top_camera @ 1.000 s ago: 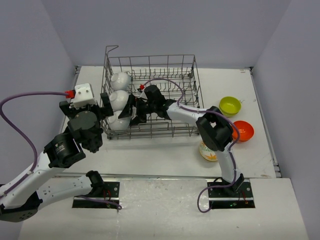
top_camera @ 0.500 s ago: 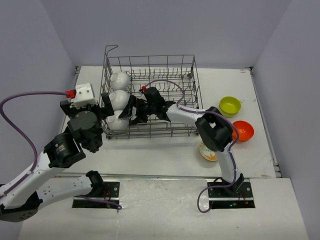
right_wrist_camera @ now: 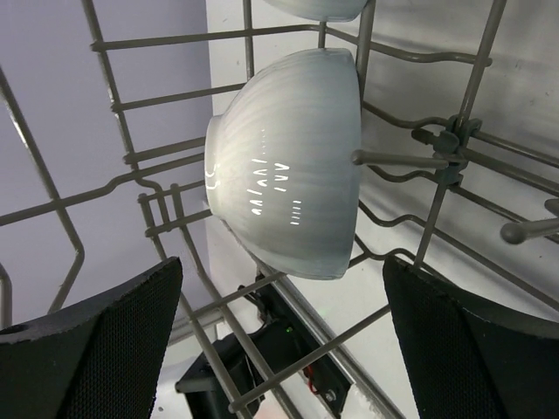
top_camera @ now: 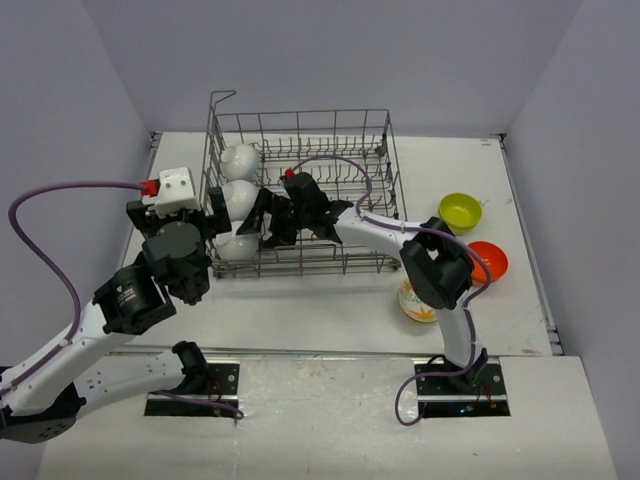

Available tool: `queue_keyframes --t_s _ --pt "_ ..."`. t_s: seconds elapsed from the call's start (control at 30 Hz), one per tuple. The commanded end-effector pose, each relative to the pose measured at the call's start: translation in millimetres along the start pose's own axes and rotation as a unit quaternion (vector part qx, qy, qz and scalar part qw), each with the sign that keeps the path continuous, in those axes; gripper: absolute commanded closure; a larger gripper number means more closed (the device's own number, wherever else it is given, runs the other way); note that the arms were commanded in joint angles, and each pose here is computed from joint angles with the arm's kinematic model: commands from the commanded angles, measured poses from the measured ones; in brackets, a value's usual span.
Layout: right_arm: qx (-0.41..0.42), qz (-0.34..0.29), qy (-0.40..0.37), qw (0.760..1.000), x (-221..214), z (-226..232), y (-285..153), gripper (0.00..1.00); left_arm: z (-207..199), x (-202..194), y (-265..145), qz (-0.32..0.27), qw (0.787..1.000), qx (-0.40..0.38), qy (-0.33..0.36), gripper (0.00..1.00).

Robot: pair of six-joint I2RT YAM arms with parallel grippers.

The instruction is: Unload the bowls from the dish rack

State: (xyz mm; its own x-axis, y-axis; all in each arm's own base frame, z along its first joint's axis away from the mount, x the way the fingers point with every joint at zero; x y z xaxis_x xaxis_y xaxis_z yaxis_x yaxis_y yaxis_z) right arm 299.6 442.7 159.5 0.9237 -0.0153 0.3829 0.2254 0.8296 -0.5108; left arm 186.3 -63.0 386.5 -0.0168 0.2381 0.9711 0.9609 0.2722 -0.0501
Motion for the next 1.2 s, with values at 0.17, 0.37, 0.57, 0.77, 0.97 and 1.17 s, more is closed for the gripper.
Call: queue_keyframes --t_s 0.17,0.37,0.57,0.77,0.97,1.17 --pt "-0.012 -0.032 -0.028 0.999 9 27 -25 0.03 -2 3 1 -0.007 1.000 0.001 -0.014 0.00" --pt "-0.034 -0.030 -0.042 0.998 7 27 -21 0.03 -2 2 1 -0.006 1.000 -0.002 -0.014 0.00" --pt "-0.048 -0.043 -0.078 0.995 5 42 -24 0.03 -1 2 1 -0.006 1.000 -0.004 -0.015 0.00" --pt "-0.059 -0.028 -0.095 0.993 6 44 -16 0.03 2 2 -1 -0.006 1.000 -0.006 -0.022 0.00" --pt "-0.066 -0.021 -0.091 0.993 7 41 -9 0.03 4 4 -2 -0.007 1.000 -0.008 -0.027 0.00" --pt "-0.089 -0.027 -0.089 0.992 9 37 -9 0.02 5 3 -2 -0.008 1.000 -0.007 -0.025 0.00"
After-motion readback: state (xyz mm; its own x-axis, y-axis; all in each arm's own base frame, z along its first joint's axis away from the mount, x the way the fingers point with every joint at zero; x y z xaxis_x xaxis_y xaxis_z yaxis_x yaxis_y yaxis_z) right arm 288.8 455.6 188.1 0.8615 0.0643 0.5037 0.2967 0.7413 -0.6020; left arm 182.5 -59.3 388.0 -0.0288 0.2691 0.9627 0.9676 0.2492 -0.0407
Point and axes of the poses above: each gripper's point midway between its finger pads, its own y axis out along the fingers, its own z axis along the line the jaws close on, x = y × z, the point moved 5 cm from there along -y, back along the fingers, and after that the axes turned 15 degrees about -y, right-handed, at the moved point
